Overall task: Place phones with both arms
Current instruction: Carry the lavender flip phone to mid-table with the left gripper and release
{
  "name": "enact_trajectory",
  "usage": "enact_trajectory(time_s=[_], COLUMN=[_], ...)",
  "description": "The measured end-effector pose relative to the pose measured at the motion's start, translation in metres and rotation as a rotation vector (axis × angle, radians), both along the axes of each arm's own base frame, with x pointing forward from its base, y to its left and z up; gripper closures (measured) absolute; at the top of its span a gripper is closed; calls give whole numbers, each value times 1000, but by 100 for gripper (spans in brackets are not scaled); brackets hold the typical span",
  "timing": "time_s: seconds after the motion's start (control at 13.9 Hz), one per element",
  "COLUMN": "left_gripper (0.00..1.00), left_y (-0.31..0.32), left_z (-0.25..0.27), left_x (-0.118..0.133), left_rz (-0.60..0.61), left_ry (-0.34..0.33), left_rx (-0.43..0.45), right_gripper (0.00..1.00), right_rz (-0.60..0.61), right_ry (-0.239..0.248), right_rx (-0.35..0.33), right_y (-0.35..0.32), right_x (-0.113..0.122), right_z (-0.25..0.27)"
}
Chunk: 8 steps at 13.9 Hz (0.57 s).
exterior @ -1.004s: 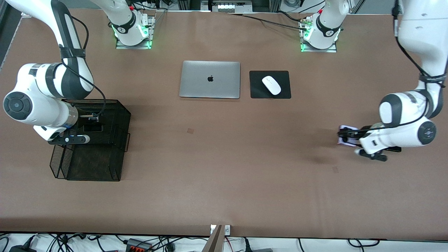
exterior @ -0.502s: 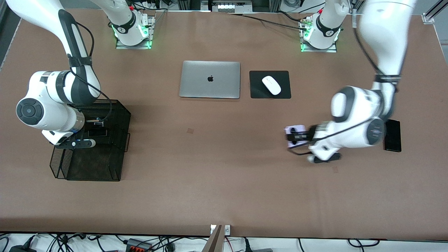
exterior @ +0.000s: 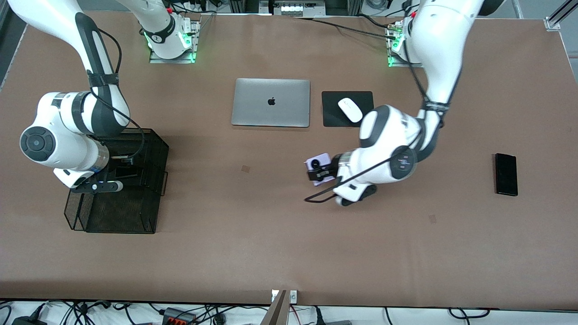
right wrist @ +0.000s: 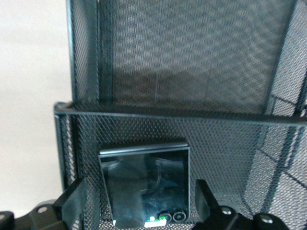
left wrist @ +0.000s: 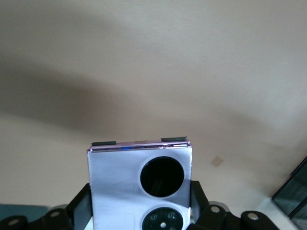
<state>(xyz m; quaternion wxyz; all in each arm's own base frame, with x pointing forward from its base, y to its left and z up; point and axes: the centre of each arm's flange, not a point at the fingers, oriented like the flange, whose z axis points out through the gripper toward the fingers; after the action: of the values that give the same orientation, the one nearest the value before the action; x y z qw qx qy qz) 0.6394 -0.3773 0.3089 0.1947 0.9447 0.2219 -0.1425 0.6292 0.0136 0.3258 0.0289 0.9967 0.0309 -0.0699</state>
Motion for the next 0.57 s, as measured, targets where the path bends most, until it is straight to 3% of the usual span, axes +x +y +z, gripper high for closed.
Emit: enact_trajectory(time_s=[0.29,0.57], left_gripper=[17,17], left_y=[-78,-129], left_z=[-11,-23], left_x=[-2,-11], left_rz=[76,195], left_ry=[-126,-268], left_rx=[-32,-131], right_gripper=[0,0], right_rz=[1,8], right_ry=[-19,-92], right_rx=[7,11], right_y=[4,8], right_x=[14,28], right_z=[73,149])
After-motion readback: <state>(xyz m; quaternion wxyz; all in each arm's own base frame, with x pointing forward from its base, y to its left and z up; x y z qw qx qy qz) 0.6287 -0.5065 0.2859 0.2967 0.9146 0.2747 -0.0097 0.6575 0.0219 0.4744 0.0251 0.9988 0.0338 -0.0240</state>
